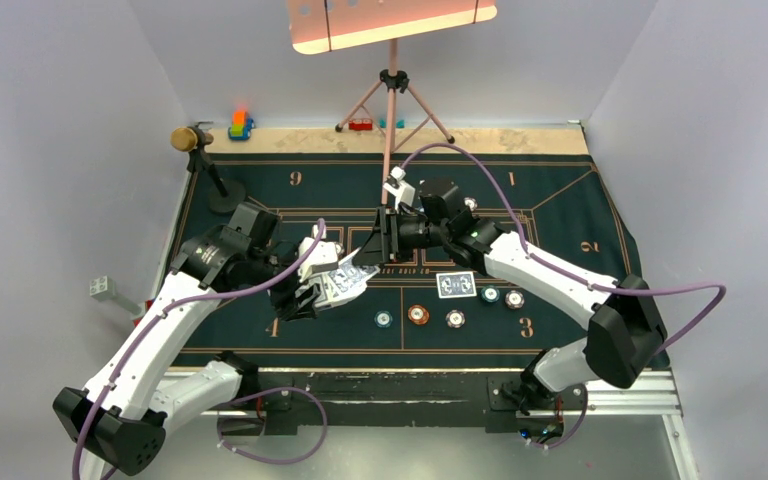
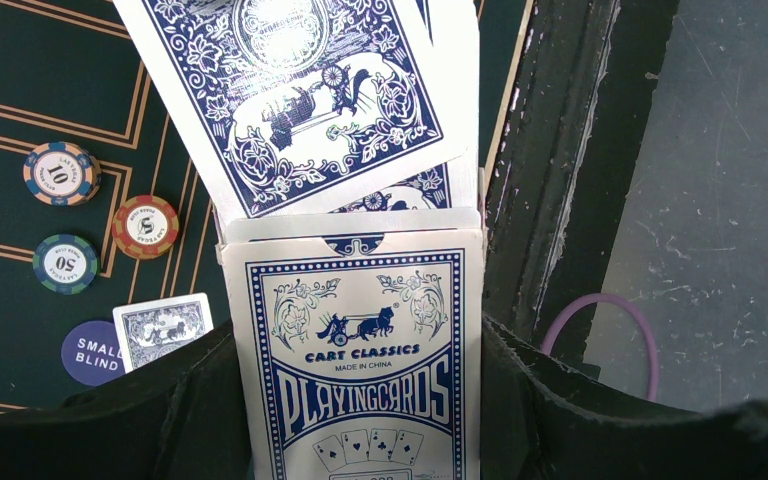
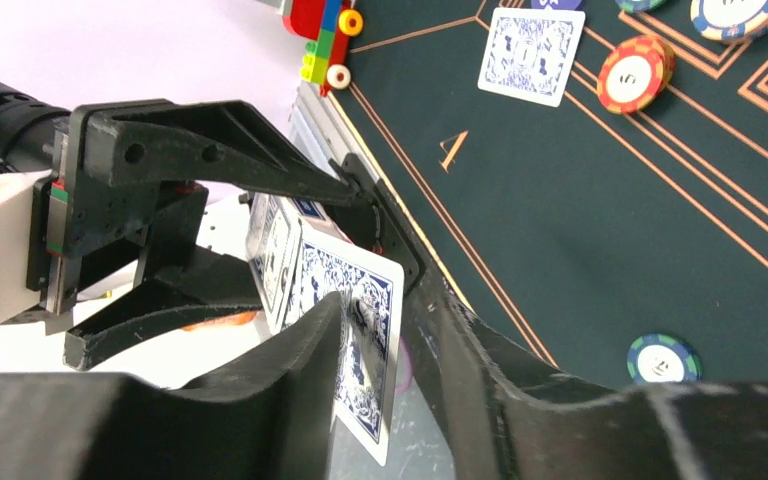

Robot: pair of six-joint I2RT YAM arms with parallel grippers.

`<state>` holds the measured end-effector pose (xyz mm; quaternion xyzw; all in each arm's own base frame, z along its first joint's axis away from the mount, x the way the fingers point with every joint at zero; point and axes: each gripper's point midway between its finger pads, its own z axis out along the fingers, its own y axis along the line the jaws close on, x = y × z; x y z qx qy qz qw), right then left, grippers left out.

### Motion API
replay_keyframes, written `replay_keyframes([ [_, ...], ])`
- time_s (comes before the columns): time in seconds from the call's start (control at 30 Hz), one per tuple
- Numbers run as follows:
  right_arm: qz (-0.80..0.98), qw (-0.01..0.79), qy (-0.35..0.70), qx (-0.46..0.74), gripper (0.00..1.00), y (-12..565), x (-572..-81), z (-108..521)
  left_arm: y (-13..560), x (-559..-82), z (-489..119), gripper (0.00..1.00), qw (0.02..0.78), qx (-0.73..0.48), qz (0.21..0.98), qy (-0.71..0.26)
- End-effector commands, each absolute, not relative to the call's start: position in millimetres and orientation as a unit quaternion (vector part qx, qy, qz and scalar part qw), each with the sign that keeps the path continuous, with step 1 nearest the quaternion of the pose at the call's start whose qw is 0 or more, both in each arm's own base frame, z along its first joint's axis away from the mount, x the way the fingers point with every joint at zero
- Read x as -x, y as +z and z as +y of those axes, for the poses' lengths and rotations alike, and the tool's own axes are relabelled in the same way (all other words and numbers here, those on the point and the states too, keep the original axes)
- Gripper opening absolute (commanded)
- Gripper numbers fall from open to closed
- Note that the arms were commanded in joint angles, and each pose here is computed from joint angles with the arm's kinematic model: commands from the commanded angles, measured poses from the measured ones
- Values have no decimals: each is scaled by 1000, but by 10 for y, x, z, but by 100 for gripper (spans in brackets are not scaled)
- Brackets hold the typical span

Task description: Distribute texas hold em gaming equipment

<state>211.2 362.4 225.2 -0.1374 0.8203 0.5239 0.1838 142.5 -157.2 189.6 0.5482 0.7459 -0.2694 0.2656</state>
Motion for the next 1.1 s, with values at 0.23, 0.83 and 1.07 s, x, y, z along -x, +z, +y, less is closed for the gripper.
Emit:
replay_keyframes([
  [0.23, 802, 236, 530, 141, 14, 2650, -2169, 3573, 2028, -1461, -1628, 0, 292, -553, 730, -276],
  [0.83, 754, 282, 586, 87, 0, 3215, -2495, 3164, 2007, -1416, -1611, 0, 290, -554, 730, -277],
  [1.07, 785, 275, 550, 72, 0, 2803, -3026, 3367, 2034, -1380, -1610, 0, 292, -553, 728, -281],
])
